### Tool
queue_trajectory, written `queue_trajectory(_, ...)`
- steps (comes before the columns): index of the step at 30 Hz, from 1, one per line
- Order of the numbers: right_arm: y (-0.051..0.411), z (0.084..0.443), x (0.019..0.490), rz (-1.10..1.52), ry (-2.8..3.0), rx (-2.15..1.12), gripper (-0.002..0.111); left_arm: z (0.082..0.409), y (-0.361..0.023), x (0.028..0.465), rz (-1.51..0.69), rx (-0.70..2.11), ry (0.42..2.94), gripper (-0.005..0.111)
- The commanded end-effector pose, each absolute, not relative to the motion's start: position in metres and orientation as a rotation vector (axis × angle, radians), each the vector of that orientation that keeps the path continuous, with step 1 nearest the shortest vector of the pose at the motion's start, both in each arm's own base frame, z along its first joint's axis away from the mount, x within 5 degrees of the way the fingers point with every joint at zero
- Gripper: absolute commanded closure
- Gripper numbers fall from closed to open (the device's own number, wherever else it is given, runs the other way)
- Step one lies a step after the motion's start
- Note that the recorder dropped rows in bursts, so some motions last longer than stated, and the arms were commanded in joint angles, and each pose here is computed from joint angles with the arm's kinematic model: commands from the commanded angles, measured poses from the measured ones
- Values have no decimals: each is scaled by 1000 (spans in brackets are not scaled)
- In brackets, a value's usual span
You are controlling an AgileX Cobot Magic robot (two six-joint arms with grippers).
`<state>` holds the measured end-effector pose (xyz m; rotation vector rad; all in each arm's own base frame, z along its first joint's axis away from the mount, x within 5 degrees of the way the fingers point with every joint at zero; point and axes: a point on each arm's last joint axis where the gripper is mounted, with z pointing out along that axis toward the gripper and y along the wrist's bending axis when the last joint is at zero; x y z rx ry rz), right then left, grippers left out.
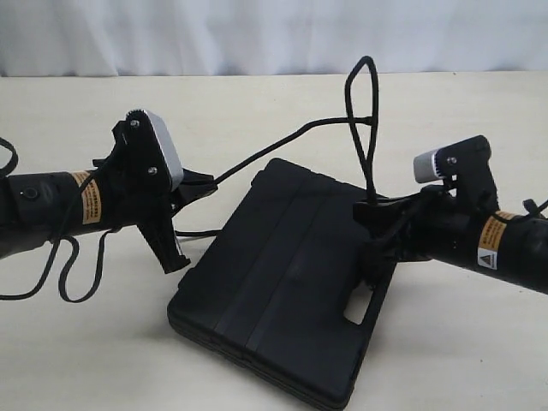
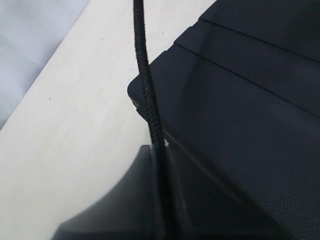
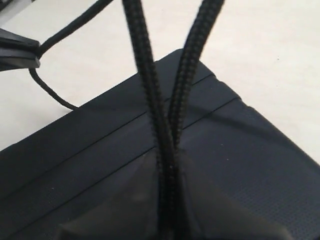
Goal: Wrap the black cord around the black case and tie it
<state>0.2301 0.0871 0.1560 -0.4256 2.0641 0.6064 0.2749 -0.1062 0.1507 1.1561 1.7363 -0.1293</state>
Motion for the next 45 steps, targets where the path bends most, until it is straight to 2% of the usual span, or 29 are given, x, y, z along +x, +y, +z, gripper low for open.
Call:
queue_trajectory(1, 80, 158, 229, 629, 2029, -393, 104, 154, -100, 276, -131, 1152, 1700, 107)
queue_trajectory(7, 80, 155, 228, 627, 2040, -415, 104, 154, -90, 278, -119, 1168, 1687, 107)
queue_trajectory(14, 82, 139, 230, 656, 2084, -420, 104, 157, -98, 272, -177, 1271, 1561, 107)
queue_trajectory(22, 87, 136, 227, 699, 2058, -529, 104, 161, -101, 271, -208, 1260, 1515, 107)
queue_trajectory(30, 95, 137, 218, 757, 2015, -708, 104, 167, -110, 266, -344, 1236, 1426, 107)
queue_trajectory(39, 100, 141, 213, 830, 1945, -789, 104, 144, -119, 267, -542, 1159, 1356, 107)
queue_trajectory(41, 101, 140, 212, 834, 1943, -814, 101, 139, -119, 270, -570, 1096, 1357, 107)
queue_trajectory(45, 101, 140, 210, 839, 1941, -844, 88, 128, -118, 279, -567, 1036, 1410, 107)
